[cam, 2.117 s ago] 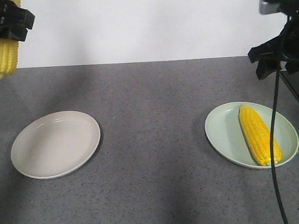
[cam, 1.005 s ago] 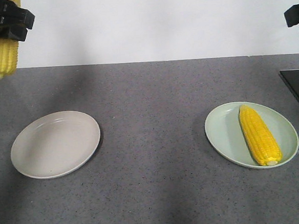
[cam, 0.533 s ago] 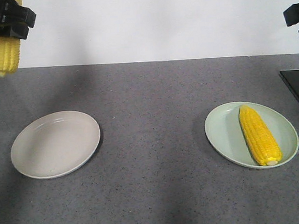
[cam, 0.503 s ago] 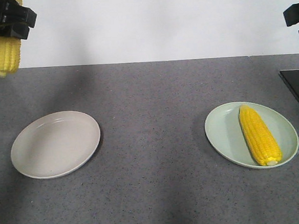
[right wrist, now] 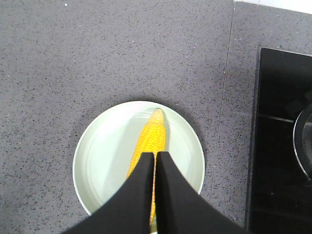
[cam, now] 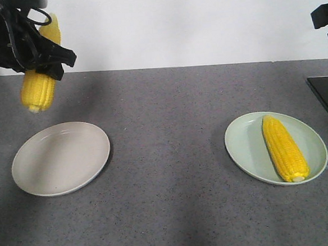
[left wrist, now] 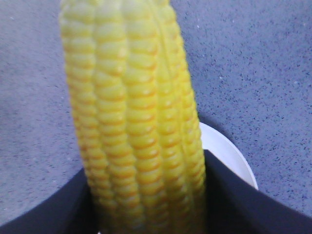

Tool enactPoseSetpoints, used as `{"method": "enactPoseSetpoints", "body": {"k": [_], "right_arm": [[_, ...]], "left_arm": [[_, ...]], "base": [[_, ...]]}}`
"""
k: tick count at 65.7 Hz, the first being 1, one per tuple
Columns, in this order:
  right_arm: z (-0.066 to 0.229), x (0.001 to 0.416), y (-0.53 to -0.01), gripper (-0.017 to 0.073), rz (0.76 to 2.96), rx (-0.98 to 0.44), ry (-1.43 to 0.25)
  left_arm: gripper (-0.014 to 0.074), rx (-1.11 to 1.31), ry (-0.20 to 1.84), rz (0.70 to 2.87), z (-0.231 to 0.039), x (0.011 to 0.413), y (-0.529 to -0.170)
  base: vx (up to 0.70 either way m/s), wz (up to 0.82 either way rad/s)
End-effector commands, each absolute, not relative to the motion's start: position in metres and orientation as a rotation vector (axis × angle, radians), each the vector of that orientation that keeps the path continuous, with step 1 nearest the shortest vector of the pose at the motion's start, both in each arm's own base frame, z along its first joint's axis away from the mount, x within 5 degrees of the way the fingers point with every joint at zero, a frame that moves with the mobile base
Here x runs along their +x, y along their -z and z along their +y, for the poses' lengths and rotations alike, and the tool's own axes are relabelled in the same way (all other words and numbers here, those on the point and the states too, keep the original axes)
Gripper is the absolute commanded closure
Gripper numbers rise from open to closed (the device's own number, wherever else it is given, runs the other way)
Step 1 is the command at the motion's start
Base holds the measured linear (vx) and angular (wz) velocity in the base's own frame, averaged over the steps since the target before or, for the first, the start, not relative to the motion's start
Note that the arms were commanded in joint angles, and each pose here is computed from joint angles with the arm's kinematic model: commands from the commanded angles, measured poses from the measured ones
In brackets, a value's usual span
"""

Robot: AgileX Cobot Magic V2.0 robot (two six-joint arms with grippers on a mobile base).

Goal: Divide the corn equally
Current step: 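Lower the left gripper's corn cob onto the cream plate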

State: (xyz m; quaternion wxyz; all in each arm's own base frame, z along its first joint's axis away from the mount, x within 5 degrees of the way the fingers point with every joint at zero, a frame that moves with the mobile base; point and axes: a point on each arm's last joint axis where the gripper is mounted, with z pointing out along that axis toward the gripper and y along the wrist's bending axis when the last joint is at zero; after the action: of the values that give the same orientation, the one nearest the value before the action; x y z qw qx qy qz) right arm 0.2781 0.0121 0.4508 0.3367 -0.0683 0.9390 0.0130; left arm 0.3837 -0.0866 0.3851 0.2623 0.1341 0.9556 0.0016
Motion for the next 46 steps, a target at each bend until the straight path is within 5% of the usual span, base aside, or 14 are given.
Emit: {"method": "enactPoseSetpoints", "body": {"k": [1,46], "right_arm": [[0.012,0.270,-0.469,0.0568,2.351,-0.169,-0.033],[0.012,0.270,-0.469,0.0568,2.351,-0.169,-0.033]], "left_arm": [[0.0371,0.338,0.064,2.523,-0.090,0.378,-0.402],[0.0345,0.361,0.063,2.811,-0.087,0.372,-0.319]], "base": [[0.00,0.00],[0.00,0.00]]}}
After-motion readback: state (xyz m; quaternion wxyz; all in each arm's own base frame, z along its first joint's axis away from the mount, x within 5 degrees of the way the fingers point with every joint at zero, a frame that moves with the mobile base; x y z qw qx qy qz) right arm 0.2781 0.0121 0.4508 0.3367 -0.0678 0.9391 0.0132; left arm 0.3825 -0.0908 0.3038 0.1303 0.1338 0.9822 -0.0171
